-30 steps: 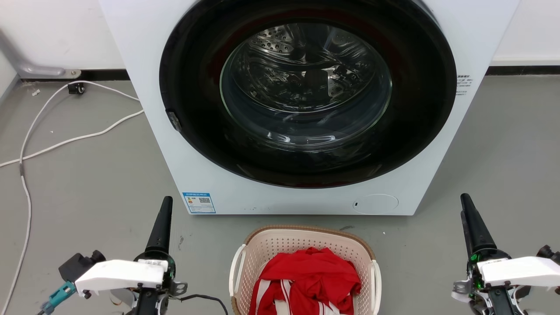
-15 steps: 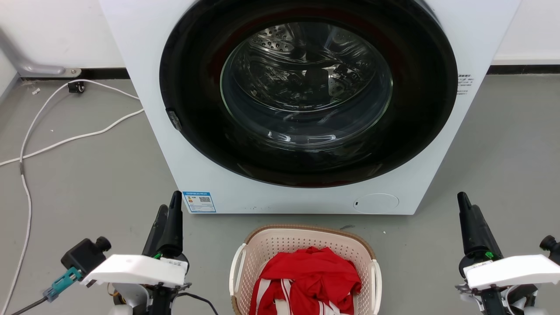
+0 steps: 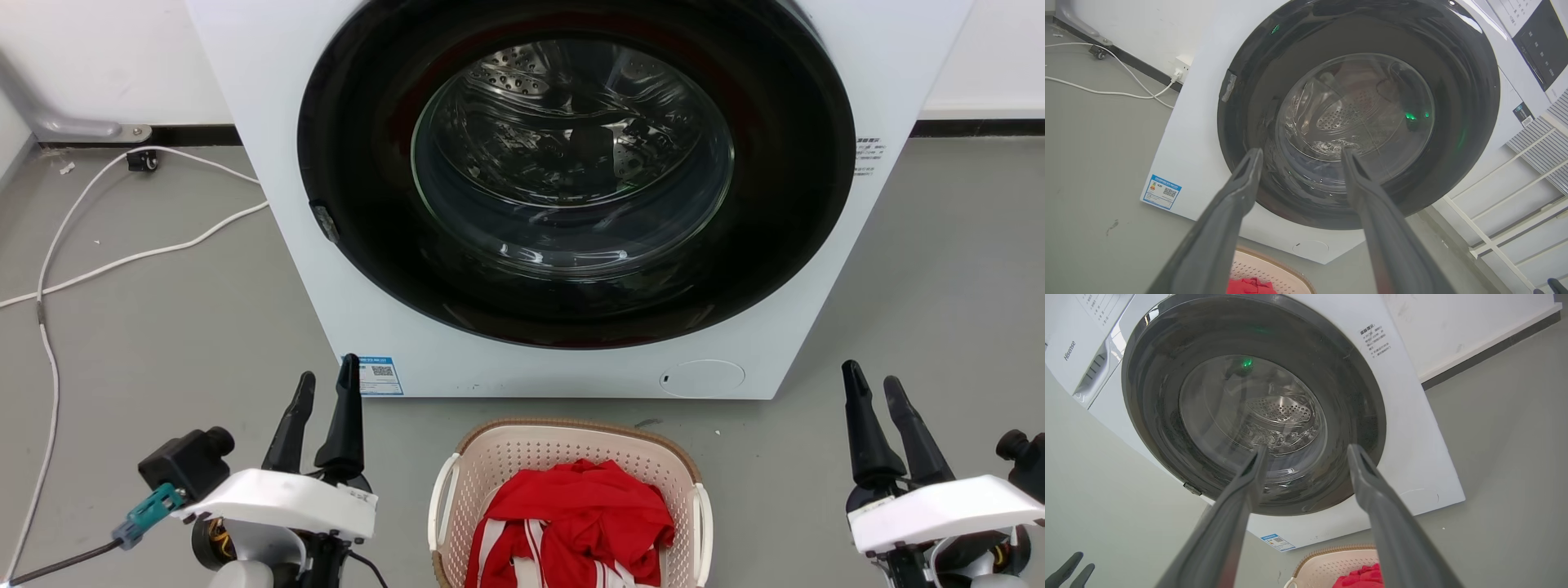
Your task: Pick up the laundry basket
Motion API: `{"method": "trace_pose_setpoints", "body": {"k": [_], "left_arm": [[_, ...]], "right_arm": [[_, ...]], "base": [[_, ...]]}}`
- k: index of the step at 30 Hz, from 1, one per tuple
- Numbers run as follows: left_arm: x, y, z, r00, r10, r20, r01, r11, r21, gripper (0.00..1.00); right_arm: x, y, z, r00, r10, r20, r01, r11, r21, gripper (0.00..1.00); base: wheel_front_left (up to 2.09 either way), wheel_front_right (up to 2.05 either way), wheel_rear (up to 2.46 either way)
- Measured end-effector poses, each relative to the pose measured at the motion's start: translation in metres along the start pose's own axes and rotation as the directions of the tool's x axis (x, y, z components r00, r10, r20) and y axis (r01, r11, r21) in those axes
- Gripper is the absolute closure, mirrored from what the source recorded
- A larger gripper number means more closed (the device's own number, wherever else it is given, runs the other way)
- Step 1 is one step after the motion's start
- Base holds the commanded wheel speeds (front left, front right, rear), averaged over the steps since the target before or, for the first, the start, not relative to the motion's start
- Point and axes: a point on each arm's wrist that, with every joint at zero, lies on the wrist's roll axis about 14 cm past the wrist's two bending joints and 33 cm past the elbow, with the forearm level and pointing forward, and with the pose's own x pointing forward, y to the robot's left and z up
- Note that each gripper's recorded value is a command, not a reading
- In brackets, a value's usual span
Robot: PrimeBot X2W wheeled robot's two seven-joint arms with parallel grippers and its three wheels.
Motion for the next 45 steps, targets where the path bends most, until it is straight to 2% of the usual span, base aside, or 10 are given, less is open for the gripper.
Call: {"method": "trace_pose_setpoints", "body": {"k": [10,23,34,45], "left_arm": [[0.0,-0.003,-0.004,1.0,-0.016,-0.01,0.017,0.99,0.143,0.0],[0.004,-0.009,-0.005,0.999,-0.048,-0.008,0.048,0.956,0.291,0.0],[0.003,-0.011,-0.008,0.998,-0.064,-0.011,0.063,0.921,0.385,0.0],[0.003,-0.012,-0.012,0.997,-0.078,-0.019,0.078,0.879,0.47,0.0]], "right_arm": [[-0.004,0.003,0.001,1.0,0.014,-0.008,-0.015,0.988,-0.152,0.0],[-0.007,0.005,0.0,0.999,0.019,-0.027,-0.026,0.957,-0.291,0.0],[-0.01,0.005,0.0,0.999,0.017,-0.034,-0.029,0.92,-0.391,0.0],[-0.013,0.004,0.001,0.999,0.014,-0.038,-0.032,0.868,-0.495,0.0]], "base": [[0.0,0.0,0.0],[0.0,0.0,0.0],[0.0,0.0,0.0],[0.0,0.0,0.0]]}}
